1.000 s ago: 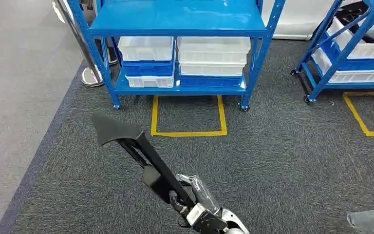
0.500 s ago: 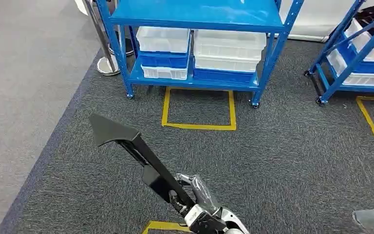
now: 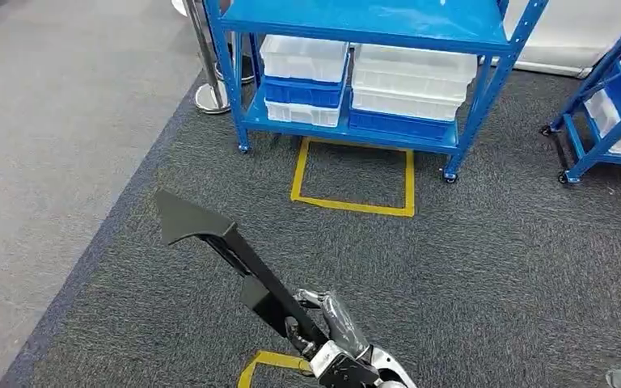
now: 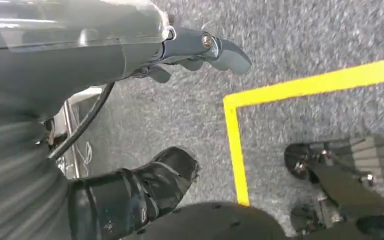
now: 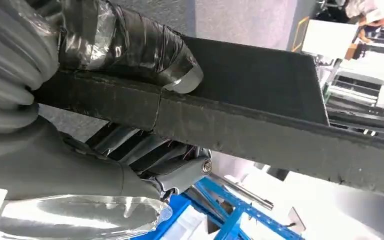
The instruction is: Take the parts from the cabinet and place them on the table.
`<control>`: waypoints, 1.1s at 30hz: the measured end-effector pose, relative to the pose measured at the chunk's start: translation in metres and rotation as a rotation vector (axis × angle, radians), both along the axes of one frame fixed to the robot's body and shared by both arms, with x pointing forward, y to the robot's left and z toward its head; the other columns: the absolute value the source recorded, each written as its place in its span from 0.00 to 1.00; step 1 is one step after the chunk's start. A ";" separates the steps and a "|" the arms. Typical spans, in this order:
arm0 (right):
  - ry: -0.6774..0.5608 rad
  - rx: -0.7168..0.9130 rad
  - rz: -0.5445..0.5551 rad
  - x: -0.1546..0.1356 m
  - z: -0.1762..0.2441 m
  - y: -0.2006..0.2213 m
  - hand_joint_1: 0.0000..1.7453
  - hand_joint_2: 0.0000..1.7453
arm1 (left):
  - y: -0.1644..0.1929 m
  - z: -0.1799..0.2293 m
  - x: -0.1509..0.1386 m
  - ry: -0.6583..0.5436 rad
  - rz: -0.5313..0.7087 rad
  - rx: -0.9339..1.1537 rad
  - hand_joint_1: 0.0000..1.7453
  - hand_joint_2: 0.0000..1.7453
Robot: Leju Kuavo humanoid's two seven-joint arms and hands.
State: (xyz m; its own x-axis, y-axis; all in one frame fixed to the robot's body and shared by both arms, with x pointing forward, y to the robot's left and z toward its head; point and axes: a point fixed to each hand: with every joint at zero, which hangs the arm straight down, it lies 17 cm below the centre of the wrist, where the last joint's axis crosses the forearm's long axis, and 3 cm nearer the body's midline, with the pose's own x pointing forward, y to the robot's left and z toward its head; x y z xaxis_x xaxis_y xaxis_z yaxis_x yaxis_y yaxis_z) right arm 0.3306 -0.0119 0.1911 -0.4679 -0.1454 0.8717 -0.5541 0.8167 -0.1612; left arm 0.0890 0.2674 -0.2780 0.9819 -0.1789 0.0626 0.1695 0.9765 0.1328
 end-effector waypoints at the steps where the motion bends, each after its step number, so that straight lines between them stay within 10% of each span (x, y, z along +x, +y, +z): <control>1: -0.001 0.001 -0.002 0.000 0.000 0.000 0.96 1.00 | 0.000 0.000 0.000 0.000 0.000 0.000 0.00 1.00; 33: -0.008 -0.007 -0.009 -0.005 -0.001 -0.004 0.96 1.00 | -0.001 0.001 0.004 -0.002 -0.013 0.001 0.00 1.00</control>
State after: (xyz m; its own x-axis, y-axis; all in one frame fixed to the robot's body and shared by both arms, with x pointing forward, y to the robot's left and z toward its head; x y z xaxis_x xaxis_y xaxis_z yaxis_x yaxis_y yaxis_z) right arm 0.3251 -0.0156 0.1899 -0.4765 -0.1357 0.8687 -0.5456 0.8204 -0.1712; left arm 0.0926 0.2666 -0.2773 0.9793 -0.1921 0.0644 0.1822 0.9740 0.1344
